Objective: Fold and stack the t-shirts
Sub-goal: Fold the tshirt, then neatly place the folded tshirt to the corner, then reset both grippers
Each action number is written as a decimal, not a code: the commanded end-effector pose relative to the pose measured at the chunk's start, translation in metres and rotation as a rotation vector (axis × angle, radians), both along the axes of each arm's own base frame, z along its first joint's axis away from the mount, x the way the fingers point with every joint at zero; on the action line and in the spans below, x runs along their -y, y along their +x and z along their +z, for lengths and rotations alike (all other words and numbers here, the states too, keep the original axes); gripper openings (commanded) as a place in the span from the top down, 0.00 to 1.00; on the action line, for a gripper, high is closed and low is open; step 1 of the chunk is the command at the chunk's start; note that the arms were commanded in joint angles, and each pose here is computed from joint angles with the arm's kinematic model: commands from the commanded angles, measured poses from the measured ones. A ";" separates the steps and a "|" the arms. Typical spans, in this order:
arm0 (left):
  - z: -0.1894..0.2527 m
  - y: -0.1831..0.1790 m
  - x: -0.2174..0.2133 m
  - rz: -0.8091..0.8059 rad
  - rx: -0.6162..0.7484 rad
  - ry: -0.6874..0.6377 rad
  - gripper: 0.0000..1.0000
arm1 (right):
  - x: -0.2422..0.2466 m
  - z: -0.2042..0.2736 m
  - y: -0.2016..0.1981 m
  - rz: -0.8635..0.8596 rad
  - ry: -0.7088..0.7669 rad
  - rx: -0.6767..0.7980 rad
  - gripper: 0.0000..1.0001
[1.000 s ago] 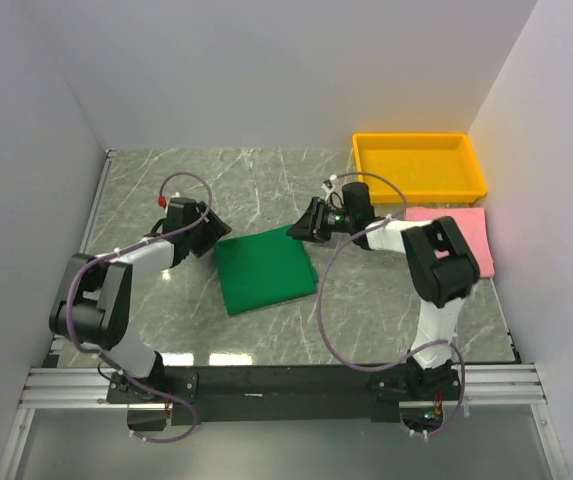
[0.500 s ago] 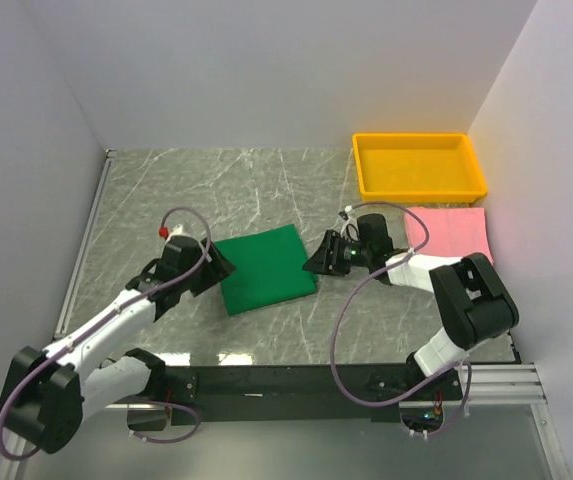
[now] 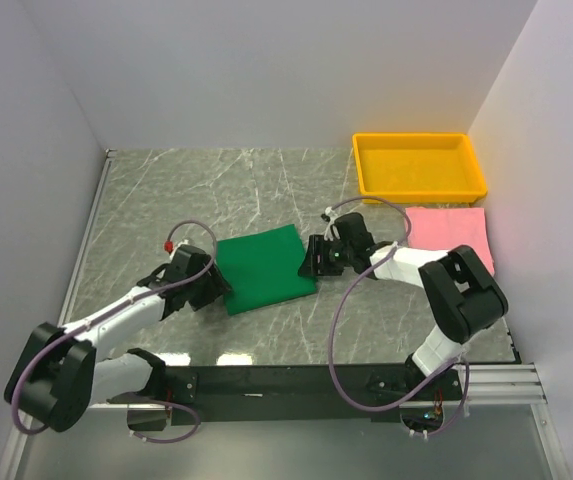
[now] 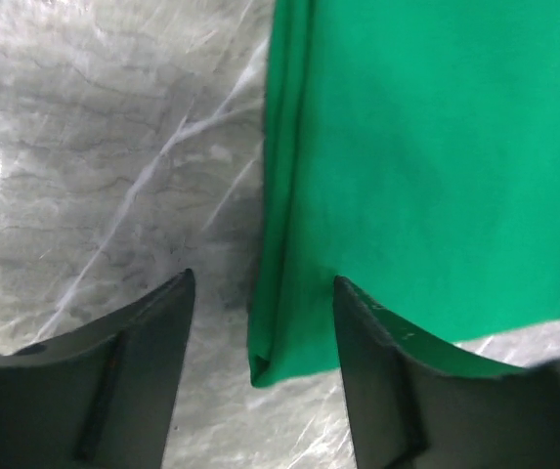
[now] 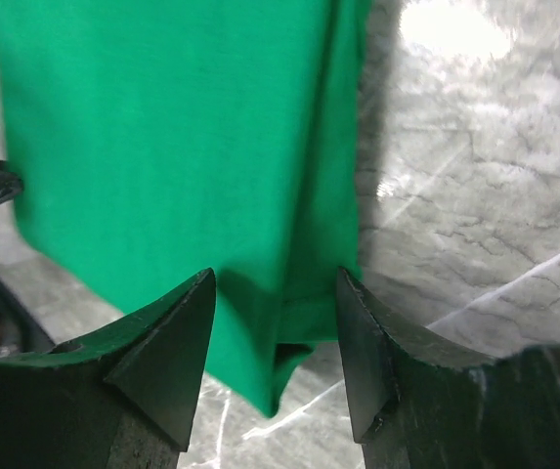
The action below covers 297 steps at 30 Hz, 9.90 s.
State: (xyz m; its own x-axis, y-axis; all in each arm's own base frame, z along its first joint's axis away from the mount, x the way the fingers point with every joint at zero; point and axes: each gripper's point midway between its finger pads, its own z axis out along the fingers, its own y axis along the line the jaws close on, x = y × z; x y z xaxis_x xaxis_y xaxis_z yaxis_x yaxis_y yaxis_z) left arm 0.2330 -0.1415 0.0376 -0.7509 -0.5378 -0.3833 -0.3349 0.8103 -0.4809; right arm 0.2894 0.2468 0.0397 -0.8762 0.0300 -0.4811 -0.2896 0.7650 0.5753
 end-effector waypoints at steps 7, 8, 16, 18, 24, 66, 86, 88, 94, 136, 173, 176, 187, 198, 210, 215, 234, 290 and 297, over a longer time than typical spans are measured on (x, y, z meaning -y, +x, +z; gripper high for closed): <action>-0.013 0.004 0.016 -0.026 -0.024 -0.057 0.55 | -0.014 -0.009 -0.013 0.035 -0.035 -0.063 0.49; -0.016 0.002 0.016 -0.023 -0.036 -0.057 0.59 | -0.016 -0.009 -0.019 0.047 -0.014 -0.085 0.54; -0.028 -0.004 -0.002 0.025 -0.089 -0.008 0.99 | -0.017 -0.012 -0.037 0.011 0.104 -0.209 0.80; -0.032 -0.005 -0.015 0.057 -0.104 -0.001 0.99 | -0.014 -0.016 -0.042 -0.013 0.160 -0.258 0.88; -0.039 -0.012 -0.023 0.069 -0.134 -0.015 0.99 | -0.012 -0.032 -0.054 -0.050 0.270 -0.370 0.93; 0.089 -0.027 0.143 -0.627 0.319 0.327 0.42 | 0.069 0.009 -0.050 -0.275 -0.028 -0.160 0.40; 0.014 -0.033 0.214 -0.929 0.385 0.878 0.44 | 0.093 -0.006 -0.060 -0.339 0.103 -0.251 0.35; 0.006 -0.035 0.212 -0.939 0.379 0.880 0.44 | 0.090 -0.008 -0.061 -0.327 0.122 -0.262 0.35; -0.007 -0.037 0.204 -0.929 0.362 0.892 0.65 | 0.079 -0.009 -0.059 -0.305 0.195 -0.278 0.35; 0.065 -0.051 0.221 -0.812 0.439 0.534 0.66 | -0.040 -0.024 -0.038 -0.046 0.146 -0.309 1.00; 0.162 0.112 -0.115 0.128 0.280 0.294 0.15 | 0.246 0.070 0.049 -0.489 -0.976 0.019 1.00; 0.158 0.113 -0.113 0.118 0.261 0.283 0.16 | 0.257 0.078 0.056 -0.516 -1.016 0.025 1.00; 0.156 0.113 -0.116 0.113 0.258 0.273 0.16 | 0.288 0.101 0.077 -0.552 -1.113 -0.002 1.00; 0.152 0.114 -0.115 0.102 0.245 0.271 0.16 | 0.335 0.105 0.067 -0.705 -1.169 -0.040 1.00; 0.148 0.114 -0.117 0.109 0.226 0.281 0.16 | 0.371 0.132 0.067 -0.846 -1.196 -0.018 1.00; 0.146 0.114 -0.117 0.105 0.222 0.280 0.16 | 0.381 0.147 0.068 -0.881 -1.192 -0.001 1.00; 0.143 0.114 -0.113 0.078 0.216 0.268 0.18 | 0.446 0.112 0.060 -0.992 -1.166 -0.104 1.00; 0.196 0.104 -0.085 0.003 0.416 0.201 0.04 | 0.368 0.298 -0.033 -1.323 -0.450 0.424 0.22; 0.220 0.058 -0.100 0.068 0.455 0.226 0.01 | 0.304 0.343 -0.091 -1.188 -0.236 0.720 0.17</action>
State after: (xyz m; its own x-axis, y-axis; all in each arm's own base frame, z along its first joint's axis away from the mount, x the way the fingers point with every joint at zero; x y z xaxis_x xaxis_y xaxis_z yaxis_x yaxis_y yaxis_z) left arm 0.3116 -0.0498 0.2416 -0.4920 -0.4406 -0.7509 -0.1774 0.8951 -0.4090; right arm 0.2074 -0.0780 0.3804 0.0461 0.4070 -0.9123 0.5023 0.7799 0.3733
